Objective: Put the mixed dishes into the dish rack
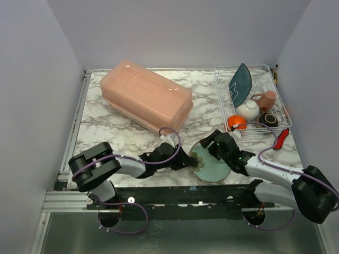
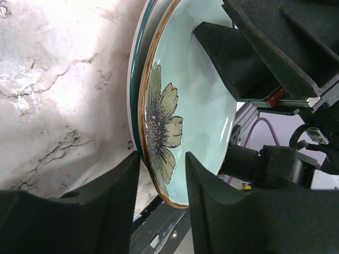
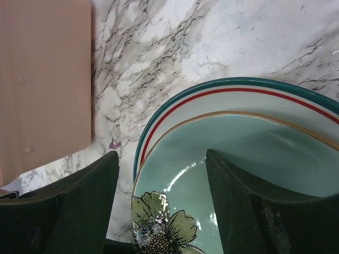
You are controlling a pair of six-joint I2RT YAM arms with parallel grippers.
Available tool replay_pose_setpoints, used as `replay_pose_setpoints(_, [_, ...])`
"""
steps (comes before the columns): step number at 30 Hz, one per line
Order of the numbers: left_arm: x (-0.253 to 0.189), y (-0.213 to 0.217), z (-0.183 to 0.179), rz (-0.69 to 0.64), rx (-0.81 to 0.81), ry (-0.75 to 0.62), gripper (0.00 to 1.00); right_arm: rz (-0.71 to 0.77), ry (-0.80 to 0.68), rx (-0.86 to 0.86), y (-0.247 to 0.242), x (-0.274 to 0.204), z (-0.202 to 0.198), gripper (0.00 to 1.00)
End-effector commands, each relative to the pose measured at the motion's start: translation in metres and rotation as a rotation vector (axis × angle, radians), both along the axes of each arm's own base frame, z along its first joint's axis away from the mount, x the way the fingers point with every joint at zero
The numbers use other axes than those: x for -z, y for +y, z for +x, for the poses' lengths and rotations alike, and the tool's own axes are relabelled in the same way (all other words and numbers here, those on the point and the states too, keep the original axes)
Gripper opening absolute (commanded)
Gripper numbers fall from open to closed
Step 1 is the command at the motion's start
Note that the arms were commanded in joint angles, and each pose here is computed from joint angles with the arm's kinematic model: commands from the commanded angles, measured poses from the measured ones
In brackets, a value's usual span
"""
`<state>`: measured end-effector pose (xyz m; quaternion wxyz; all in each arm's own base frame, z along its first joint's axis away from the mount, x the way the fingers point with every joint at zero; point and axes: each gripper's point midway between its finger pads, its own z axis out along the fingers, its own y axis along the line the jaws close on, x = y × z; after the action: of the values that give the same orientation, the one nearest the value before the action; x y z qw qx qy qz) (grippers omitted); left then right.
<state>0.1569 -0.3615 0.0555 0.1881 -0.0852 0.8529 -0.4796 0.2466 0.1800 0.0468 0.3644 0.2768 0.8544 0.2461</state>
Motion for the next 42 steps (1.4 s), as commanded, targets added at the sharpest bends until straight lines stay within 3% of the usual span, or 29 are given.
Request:
replay_pose_setpoints(1, [0.005,0.0,-0.008,-0.001,0.014,0.027,0.33,-0.18,0.246,-0.04,-0.033,0.063,-0.051,0.71])
replay_pose_setpoints(7, [-0.002,-0.003,-0.003,0.054,0.052,-0.021,0.0,-0.195,0.245,-0.063,-0.031,0.059,-0.05,0.72])
replay_pose_setpoints(22, [-0.037,0.065,0.018,0.227,-0.112,-0.212,0.0,-0.206,0.15,-0.162,-0.028,0.015,-0.048,0.82])
replay_pose_setpoints(26, [-0.037,0.071,0.019,0.247,-0.116,-0.228,0.0,-0.171,0.145,-0.18,-0.027,0.024,-0.055,0.82])
replay_pose_setpoints(30, [-0.035,0.066,0.018,0.235,-0.104,-0.216,0.0,-0.11,0.192,-0.218,-0.017,0.043,-0.067,0.74])
replay_pose_setpoints(36, [-0.032,0.071,0.015,0.221,-0.129,-0.189,0.0,-0.124,0.271,-0.198,-0.021,0.065,-0.076,0.73])
replay_pose_setpoints(37, [-0.032,0.072,0.015,0.213,-0.136,-0.18,0.03,-0.122,0.279,-0.199,-0.021,0.068,-0.078,0.73])
replay_pose_setpoints(40, [-0.03,0.074,0.012,0.168,-0.159,-0.16,0.37,-0.095,0.29,-0.202,-0.018,0.073,-0.082,0.72])
replay_pose_setpoints(42, [-0.029,0.074,0.009,0.124,-0.17,-0.145,0.48,-0.087,0.289,-0.203,-0.018,0.075,-0.082,0.72])
